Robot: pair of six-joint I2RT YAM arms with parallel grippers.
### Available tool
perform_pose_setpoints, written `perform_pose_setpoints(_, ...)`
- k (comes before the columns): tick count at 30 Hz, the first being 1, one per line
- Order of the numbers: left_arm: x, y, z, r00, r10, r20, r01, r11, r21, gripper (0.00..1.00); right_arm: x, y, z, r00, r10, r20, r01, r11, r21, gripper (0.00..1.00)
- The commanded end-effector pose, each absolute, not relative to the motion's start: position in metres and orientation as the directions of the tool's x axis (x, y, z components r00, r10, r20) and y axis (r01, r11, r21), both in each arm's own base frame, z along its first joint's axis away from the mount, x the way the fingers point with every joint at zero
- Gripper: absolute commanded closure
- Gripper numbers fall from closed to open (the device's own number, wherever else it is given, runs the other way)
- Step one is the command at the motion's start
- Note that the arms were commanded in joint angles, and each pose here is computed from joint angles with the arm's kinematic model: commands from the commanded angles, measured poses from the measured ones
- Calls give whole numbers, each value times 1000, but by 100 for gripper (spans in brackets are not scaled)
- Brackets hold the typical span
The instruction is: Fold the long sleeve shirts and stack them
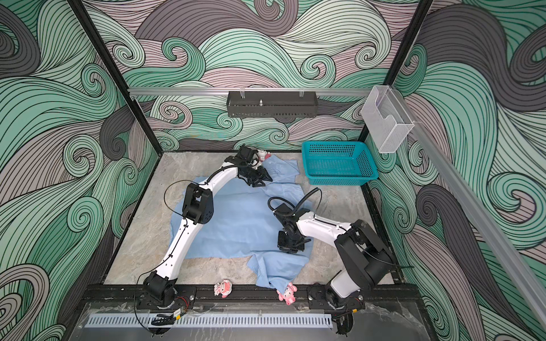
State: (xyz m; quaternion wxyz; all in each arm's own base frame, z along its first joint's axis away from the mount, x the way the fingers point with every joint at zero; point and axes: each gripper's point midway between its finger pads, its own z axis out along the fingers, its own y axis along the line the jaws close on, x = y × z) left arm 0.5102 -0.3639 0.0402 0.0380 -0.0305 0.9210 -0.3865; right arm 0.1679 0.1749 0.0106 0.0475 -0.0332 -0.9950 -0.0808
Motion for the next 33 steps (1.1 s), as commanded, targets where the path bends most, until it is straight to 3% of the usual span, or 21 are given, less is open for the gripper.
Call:
perform_pose_setpoints(1, 501, -374, 28, -997, -83, -5, -56, 713, -699, 50, 152, 162, 0, -984, 69, 165, 84, 993, 83, 81)
perform_pose_setpoints(8, 531, -357, -8, -969, -248, 20, -200, 727, -657, 54, 161, 170, 2, -986, 63, 154, 79, 992, 99, 81)
perform_pose_setpoints(14, 588, -366, 18, -908, -417, -33, -235, 574, -785, 51, 170, 173, -1, -986, 73, 148, 90, 990, 110, 81)
perform_pose_setpoints(19, 605, -346, 69, -907, -414, -72, -169, 517, -839, 46, 193, 176, 14, -993, 81, 85, 93, 985, 147, 81)
perform_pose_setpoints(23, 589, -315, 165, -918, -358, -173, -31, 497, -867, 40, 217, 183, 35, -997, 75, 10, 76, 978, 195, 72)
perform_pose_setpoints(26, 555, -263, 205, -907, -359, -220, -25, 568, -823, 39, 240, 185, 56, -995, 86, -54, 72, 972, 226, 63)
perform_pose_setpoints(28, 528, -221, 206, -897, -384, -218, -75, 619, -781, 39, 259, 183, 68, -990, 106, -92, 81, 968, 237, 61)
perform_pose_setpoints(33, 464, -100, 140, -843, -523, -127, -348, 709, -613, 41, 318, 169, 75, -977, 171, -129, 137, 962, 237, 61)
